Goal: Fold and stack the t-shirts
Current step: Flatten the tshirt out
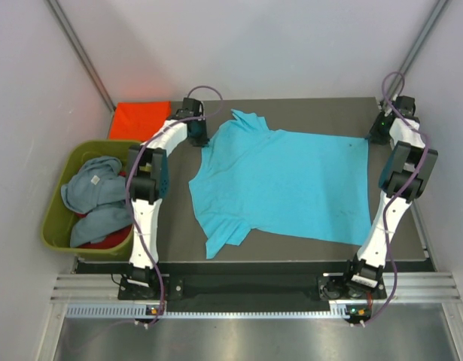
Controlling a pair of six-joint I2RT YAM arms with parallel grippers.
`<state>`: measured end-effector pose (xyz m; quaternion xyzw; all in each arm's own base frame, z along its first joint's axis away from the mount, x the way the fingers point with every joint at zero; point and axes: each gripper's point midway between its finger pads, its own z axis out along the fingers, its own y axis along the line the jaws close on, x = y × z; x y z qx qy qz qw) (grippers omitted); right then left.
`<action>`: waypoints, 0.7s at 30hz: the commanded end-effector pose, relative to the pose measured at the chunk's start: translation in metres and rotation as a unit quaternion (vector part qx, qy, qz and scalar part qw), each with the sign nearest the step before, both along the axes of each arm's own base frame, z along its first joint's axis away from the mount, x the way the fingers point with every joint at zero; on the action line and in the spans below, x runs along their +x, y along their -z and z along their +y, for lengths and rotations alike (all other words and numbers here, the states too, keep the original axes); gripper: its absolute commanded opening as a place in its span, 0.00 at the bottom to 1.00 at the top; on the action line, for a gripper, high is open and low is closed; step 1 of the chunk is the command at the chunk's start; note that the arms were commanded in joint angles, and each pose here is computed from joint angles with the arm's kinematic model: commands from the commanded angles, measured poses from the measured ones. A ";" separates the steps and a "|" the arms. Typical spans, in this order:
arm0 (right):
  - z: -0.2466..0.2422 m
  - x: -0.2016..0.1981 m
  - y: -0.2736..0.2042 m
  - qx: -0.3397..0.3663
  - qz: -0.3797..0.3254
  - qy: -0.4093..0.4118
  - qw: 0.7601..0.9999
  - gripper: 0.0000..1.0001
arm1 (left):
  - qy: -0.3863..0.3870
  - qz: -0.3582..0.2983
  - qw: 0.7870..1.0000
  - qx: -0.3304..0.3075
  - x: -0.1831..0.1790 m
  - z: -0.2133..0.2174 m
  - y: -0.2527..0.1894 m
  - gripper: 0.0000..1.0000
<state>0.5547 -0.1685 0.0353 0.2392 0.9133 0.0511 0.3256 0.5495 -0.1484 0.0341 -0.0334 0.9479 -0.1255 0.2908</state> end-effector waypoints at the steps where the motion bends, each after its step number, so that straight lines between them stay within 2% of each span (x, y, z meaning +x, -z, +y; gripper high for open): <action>1: -0.004 -0.013 0.006 -0.015 0.033 -0.001 0.999 0.32 | -0.004 0.075 0.996 0.051 -0.027 0.016 0.034 0.17; 3: -0.006 -0.013 0.007 -0.027 0.039 0.003 0.999 0.30 | -0.008 0.078 0.995 0.058 -0.024 0.018 0.036 0.08; 4: -0.006 -0.013 0.006 -0.030 0.040 0.004 0.999 0.29 | -0.011 0.081 0.995 0.061 -0.024 0.020 0.040 0.00; 7: -0.002 -0.011 0.008 -0.028 0.042 0.000 0.999 0.21 | -0.022 0.077 0.994 0.080 -0.020 0.027 0.039 0.00; 12: -0.001 -0.011 0.012 -0.041 0.051 0.005 0.998 0.15 | -0.068 0.071 0.986 0.138 -0.020 0.053 0.031 0.00; 16: -0.012 -0.017 0.014 -0.067 0.069 0.043 0.994 0.00 | -0.100 0.070 0.978 0.169 -0.022 0.071 0.024 0.00; 21: -0.026 -0.018 0.005 -0.097 0.067 0.076 0.990 0.00 | -0.127 0.070 0.973 0.178 -0.028 0.079 0.020 0.00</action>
